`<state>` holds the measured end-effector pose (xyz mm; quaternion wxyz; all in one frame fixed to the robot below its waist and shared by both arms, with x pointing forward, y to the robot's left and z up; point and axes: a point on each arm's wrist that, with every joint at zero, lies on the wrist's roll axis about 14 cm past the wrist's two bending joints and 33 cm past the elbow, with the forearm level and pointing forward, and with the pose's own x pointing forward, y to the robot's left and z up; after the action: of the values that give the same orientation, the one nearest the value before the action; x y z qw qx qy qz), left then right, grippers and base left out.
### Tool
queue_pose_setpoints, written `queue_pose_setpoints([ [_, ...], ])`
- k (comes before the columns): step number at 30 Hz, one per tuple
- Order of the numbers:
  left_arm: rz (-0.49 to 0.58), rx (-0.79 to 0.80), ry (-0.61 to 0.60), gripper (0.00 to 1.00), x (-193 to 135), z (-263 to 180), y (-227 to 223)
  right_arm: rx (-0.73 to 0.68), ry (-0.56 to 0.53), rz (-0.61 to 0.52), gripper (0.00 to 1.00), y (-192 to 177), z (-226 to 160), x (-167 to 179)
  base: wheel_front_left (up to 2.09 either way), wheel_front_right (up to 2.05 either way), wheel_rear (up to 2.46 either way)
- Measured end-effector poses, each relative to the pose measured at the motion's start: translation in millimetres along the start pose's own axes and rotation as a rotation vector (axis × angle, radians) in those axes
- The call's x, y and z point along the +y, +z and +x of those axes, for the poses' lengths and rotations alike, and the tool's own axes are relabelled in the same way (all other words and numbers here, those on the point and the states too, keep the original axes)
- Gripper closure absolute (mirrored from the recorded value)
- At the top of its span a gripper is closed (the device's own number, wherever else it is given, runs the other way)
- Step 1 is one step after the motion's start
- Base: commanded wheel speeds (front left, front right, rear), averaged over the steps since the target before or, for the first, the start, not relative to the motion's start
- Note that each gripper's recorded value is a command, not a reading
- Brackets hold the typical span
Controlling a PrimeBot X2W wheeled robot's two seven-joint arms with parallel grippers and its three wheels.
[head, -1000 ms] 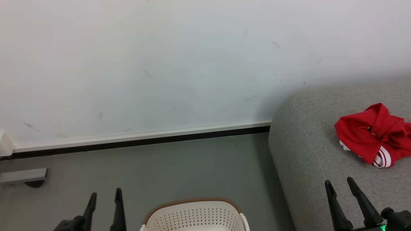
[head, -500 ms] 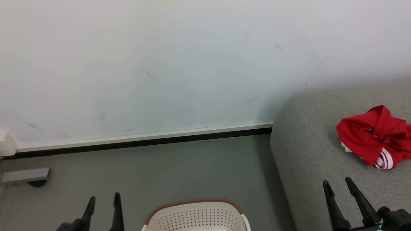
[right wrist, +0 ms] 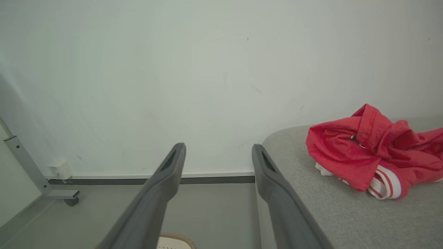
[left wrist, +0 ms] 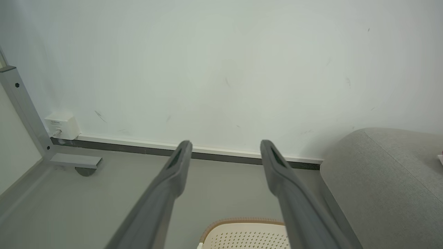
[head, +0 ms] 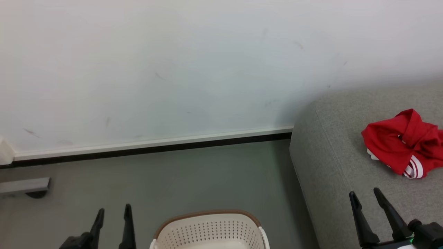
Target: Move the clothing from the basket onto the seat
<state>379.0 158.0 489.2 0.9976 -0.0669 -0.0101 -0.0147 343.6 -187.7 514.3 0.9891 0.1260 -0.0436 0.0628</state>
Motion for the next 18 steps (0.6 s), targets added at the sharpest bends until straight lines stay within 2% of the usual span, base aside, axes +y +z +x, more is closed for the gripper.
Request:
queue_pose_setpoints([
  [11,-0.007,0.02,-0.108,0.0,-37.4,37.6,-10.5,-0.037,-0.041,-0.031,0.0,15.5,25.1,-24.0,0.0,0.0,0.0],
  [18,0.016,0.104,-0.197,0.0,-67.4,72.0,-47.8,-0.07,-0.068,-0.033,0.0,23.7,57.5,-40.7,0.0,0.0,0.0],
])
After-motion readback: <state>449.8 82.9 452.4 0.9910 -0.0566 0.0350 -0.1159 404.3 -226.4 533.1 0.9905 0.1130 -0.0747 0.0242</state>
